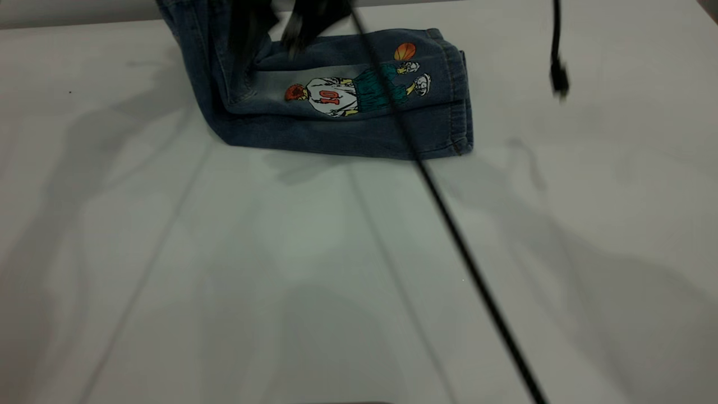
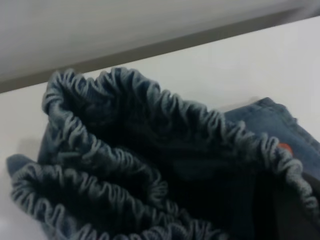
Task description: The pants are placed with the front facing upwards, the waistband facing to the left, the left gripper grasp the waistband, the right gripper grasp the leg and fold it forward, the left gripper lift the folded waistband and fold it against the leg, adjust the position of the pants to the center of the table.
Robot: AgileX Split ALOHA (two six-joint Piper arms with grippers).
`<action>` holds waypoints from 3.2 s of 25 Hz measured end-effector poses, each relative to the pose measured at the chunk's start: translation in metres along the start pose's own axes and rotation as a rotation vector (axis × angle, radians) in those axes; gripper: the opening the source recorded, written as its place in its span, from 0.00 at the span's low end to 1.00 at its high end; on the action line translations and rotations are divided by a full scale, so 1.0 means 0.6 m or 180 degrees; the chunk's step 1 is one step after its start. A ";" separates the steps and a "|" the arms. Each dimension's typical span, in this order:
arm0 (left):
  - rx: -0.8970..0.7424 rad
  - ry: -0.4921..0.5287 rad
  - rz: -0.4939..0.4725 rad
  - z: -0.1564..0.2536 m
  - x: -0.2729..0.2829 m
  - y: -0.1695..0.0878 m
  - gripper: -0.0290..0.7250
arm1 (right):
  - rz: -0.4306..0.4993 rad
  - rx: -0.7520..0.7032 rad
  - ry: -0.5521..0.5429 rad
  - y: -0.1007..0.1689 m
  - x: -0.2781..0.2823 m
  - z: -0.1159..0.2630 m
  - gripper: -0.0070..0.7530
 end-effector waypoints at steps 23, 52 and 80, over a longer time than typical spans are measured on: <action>-0.0896 0.0000 0.0519 0.115 -0.129 -0.263 0.08 | 0.1316 -0.0945 -0.0373 -0.268 0.339 -0.019 0.63; -0.1176 0.1122 -0.0281 0.229 -0.148 -0.167 0.76 | 0.1501 -0.0683 -0.0683 -0.241 0.425 -0.064 0.60; -0.1230 0.0846 -0.0361 0.308 -0.332 -0.128 0.76 | 0.1152 -0.0660 -0.0962 -0.185 0.450 -0.098 0.60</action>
Point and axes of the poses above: a point on each arm's last joint axis where the gripper is mounted, x pointing back along that axis away from the gripper, y along the wrist's bending axis when the last joint is at zero, z = x × y, the point moved 10 cm from there along -x, pointing out along that axis toward the gripper, and after that the axes turned 10 degrees about x, right-handed, at the moved point
